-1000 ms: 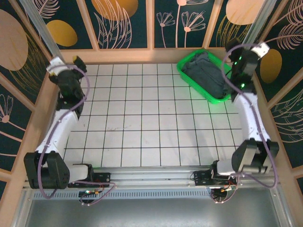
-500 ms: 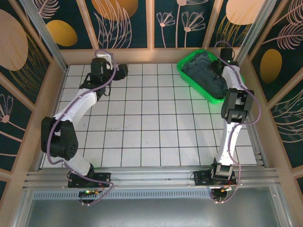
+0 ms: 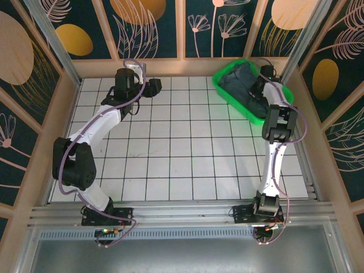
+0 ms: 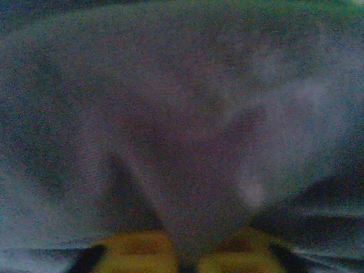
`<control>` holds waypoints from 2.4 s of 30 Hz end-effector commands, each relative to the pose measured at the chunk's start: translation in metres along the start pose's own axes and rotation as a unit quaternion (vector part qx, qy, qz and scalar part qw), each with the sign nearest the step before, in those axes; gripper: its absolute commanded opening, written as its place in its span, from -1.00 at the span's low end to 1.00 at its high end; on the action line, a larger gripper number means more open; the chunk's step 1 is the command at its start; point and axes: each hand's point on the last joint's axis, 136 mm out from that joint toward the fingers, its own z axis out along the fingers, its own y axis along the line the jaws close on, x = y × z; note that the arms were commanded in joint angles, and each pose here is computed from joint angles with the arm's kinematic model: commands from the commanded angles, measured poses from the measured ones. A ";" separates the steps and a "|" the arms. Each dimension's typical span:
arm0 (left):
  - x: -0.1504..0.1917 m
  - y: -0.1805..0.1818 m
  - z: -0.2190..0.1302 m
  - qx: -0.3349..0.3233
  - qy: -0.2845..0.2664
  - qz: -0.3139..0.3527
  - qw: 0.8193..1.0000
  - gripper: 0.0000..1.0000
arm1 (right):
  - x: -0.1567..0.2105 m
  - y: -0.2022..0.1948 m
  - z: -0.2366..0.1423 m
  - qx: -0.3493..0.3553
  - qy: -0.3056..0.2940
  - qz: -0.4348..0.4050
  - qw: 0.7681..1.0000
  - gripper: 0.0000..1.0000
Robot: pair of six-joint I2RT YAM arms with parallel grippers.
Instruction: Fold and stack the t-shirts
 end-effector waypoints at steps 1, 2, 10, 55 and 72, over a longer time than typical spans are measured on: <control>-0.009 -0.008 0.000 0.013 -0.003 -0.233 0.972 0.20 | -0.027 0.016 -0.038 -0.018 -0.048 0.010 0.999 -1.00; -0.010 -0.008 0.000 0.012 -0.004 -0.233 0.972 0.17 | -0.039 0.022 -0.056 -0.027 -0.074 0.012 0.997 -1.00; -0.010 0.008 -0.009 -0.042 -0.015 -0.235 0.971 -0.03 | -0.125 0.091 -0.256 -0.153 -0.304 0.011 0.940 -1.00; 0.149 0.068 -0.067 -0.228 0.167 -0.323 0.903 0.36 | 0.324 0.236 -0.248 -0.364 0.154 -0.320 0.861 0.16; 0.258 0.091 -0.020 -0.245 0.258 -0.431 0.829 -0.39 | 0.318 0.191 -0.111 -0.223 0.141 -0.335 0.904 -0.03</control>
